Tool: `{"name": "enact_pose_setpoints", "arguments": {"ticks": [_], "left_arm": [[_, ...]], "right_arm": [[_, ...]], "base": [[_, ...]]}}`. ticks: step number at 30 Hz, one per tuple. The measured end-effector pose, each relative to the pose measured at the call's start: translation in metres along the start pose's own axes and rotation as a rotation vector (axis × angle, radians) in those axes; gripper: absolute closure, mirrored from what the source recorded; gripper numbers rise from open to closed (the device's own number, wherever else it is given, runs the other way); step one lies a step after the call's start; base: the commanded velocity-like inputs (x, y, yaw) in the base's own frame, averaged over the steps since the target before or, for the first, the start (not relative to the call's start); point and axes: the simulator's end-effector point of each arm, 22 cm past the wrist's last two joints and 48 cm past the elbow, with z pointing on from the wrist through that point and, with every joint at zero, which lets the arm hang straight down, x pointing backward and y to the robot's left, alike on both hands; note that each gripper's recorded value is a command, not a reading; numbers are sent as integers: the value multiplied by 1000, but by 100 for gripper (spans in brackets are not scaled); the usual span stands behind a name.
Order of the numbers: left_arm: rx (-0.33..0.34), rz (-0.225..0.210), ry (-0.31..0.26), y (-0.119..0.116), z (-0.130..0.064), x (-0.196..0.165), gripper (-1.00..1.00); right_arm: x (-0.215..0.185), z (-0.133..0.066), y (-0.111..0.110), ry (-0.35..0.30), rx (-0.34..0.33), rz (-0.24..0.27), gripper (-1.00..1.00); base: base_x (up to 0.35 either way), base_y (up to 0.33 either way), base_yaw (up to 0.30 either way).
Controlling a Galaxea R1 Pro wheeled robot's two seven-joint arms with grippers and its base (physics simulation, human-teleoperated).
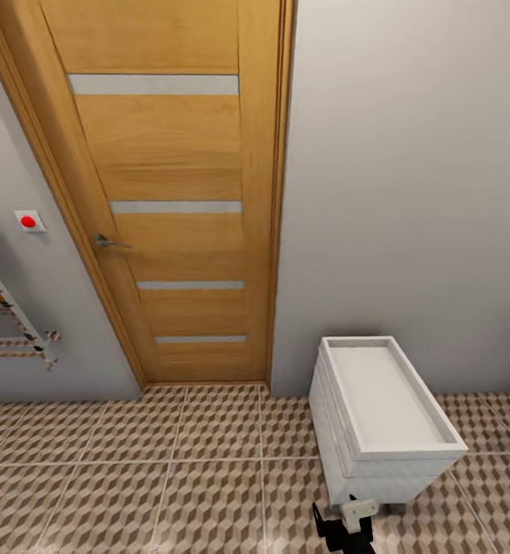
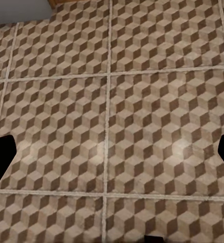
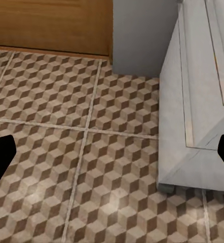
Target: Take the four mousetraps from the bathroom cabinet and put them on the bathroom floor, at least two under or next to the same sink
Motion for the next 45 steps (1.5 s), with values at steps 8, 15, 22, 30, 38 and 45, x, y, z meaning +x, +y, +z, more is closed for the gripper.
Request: {"name": "enact_pose_setpoints", "arguments": {"ticks": [8,15,22,30,38,45], "left_arm": [[0,0,4,0,0,2,-100],[1,1,9,0,0,4,-100],[1,2,13,0,0,6,-100],[1,3,18,-1,0,8,-100],[2,3,23,-1,0,10,-100],[2,3,27,-1,0,12,-100]], "right_arm": [[2,0,0,5,0,1,-100],[4,0,0,9,-1,1,-100],[6,0,1,13,-1,2,-100],[9,0,1,18,-2,2,-100],[11,0,1,23,-2,3,-100],[14,0,1,28,-3,3,-100]], "base": [[0,0,253],[0,0,250],[0,0,244],[0,0,241],[0,0,241],[0,0,241]]}}
